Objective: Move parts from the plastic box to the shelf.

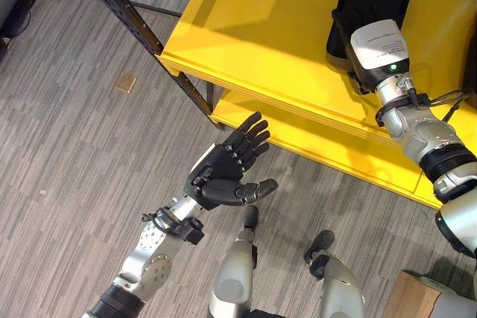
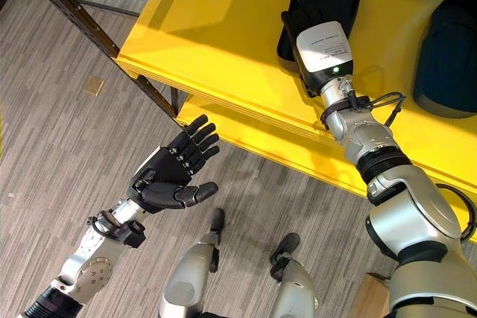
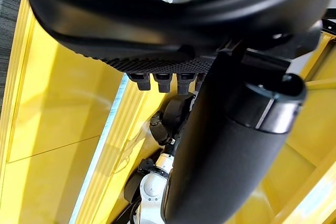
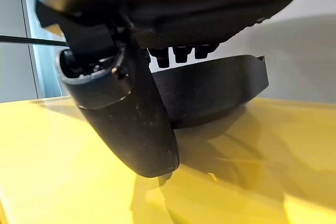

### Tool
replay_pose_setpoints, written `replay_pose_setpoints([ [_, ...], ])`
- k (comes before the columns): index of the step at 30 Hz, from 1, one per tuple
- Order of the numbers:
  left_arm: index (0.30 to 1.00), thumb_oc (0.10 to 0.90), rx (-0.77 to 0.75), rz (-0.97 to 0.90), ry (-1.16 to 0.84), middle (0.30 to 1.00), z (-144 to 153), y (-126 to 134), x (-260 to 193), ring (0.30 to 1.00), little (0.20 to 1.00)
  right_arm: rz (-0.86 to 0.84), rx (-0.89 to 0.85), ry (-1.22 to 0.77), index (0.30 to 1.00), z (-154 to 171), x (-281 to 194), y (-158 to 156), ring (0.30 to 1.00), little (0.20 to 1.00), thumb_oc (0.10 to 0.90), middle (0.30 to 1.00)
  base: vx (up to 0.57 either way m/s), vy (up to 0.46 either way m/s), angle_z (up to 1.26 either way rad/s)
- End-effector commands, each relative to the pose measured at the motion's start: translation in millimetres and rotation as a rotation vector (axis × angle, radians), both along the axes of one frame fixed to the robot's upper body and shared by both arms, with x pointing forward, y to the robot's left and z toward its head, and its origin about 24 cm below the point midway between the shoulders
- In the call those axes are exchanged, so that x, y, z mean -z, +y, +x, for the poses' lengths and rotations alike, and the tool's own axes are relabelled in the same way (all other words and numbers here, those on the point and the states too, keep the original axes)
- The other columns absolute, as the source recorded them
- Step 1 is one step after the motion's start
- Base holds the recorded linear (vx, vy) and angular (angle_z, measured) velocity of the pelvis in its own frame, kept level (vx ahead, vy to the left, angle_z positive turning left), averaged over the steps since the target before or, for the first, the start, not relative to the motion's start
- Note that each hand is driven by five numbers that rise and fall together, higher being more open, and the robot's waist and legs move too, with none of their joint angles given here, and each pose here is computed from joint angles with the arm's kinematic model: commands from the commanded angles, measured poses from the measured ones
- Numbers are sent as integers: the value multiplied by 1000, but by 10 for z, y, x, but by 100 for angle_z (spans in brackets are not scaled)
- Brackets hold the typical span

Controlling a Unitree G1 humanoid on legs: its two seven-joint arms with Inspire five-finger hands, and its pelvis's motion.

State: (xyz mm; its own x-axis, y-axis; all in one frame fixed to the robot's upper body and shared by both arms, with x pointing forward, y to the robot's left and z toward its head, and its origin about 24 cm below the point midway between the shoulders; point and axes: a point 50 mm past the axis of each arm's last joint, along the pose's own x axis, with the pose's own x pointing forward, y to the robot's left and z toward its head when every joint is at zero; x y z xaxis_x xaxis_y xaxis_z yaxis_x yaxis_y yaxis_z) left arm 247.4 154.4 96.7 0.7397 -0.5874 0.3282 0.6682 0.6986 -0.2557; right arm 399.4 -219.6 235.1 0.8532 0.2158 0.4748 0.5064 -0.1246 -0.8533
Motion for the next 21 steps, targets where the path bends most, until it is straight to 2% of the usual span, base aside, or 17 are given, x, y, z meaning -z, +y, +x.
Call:
replay_pose_setpoints([
  [1,1000,900,95,-80,-201,1000,-103,-127,-397,1000,1000,55,-71,-209,1000,-39,-629,133,1000,1000,900,1000,0,0,0],
  [7,1000,900,82,-92,-190,1000,-100,-126,-403,1000,1000,94,-142,-221,1000,-60,-636,211,1000,1000,900,1000,-14,7,0],
  [11,1000,900,78,-91,-194,1000,-92,-133,-412,1000,1000,187,-185,-163,1000,-59,-615,286,1000,1000,900,1000,-35,11,-2],
  [13,1000,900,66,-81,-209,1000,-98,-126,-427,1000,1000,238,-207,-59,1000,-41,-543,360,1000,1000,900,1000,0,0,0],
  [21,1000,900,22,-16,-236,1000,-64,-103,-440,1000,1000,261,-200,0,1000,-21,-514,375,1000,1000,900,1000,0,0,0],
])
